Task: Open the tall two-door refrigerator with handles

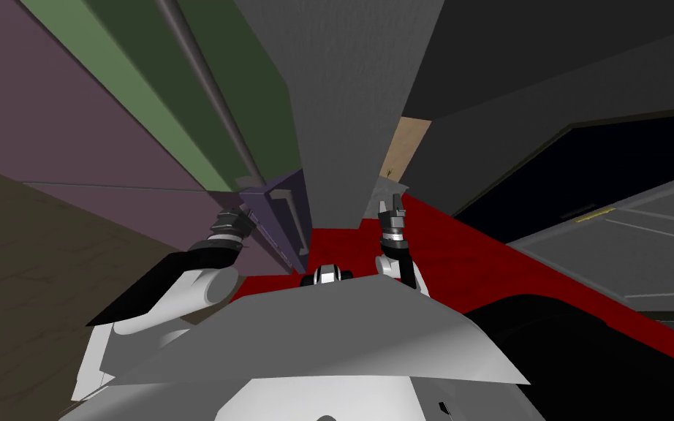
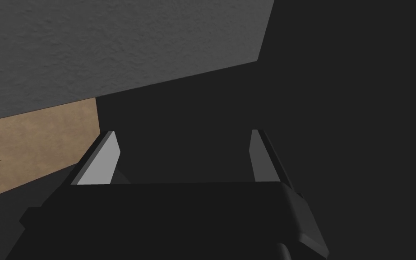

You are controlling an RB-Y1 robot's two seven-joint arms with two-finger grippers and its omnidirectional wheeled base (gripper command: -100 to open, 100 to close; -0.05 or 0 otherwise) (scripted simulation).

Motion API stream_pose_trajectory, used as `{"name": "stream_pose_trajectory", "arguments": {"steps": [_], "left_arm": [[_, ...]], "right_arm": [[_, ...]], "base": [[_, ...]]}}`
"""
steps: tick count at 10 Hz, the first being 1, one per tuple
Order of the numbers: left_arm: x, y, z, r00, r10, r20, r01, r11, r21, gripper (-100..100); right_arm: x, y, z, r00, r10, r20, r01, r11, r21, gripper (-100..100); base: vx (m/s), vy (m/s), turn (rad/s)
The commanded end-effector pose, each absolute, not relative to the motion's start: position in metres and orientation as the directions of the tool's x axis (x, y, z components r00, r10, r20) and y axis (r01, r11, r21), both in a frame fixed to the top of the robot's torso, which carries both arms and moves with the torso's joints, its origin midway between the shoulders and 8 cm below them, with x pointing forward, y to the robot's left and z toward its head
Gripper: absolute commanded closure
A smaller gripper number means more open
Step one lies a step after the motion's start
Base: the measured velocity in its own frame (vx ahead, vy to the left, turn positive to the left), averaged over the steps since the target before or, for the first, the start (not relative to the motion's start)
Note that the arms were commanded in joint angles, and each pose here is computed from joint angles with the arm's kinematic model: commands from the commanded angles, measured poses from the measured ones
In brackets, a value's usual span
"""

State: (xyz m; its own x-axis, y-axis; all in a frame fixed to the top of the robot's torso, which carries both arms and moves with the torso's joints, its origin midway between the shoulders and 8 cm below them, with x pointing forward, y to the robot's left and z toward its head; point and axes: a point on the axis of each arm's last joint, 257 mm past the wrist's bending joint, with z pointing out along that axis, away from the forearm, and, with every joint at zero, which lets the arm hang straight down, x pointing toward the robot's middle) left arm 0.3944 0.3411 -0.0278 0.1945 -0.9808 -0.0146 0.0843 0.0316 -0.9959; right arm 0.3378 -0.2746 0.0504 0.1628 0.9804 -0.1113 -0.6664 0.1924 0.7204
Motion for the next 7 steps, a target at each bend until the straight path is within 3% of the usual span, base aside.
{"name": "stream_pose_trajectory", "arguments": {"steps": [1,3,5,7], "left_arm": [[0.392,0.350,-0.014,0.223,-0.975,-0.018,0.112,0.044,-0.993,100],[0.391,0.357,-0.010,0.245,-0.969,-0.020,0.119,0.050,-0.992,100],[0.387,0.371,-0.002,0.288,-0.957,-0.021,0.131,0.061,-0.990,100],[0.385,0.378,0.002,0.310,-0.951,-0.021,0.136,0.067,-0.988,100]], "right_arm": [[0.338,-0.275,0.050,0.163,0.980,-0.111,-0.667,0.192,0.720,0],[0.338,-0.275,0.050,0.163,0.980,-0.111,-0.667,0.192,0.720,0],[0.338,-0.275,0.050,0.163,0.980,-0.111,-0.666,0.192,0.720,0],[0.338,-0.275,0.051,0.163,0.980,-0.111,-0.667,0.192,0.720,0]], "base": [[0.068,-0.303,0.064],[0.052,-0.257,0.075],[0.149,-0.359,0.182],[0.028,-0.264,0.063]]}}
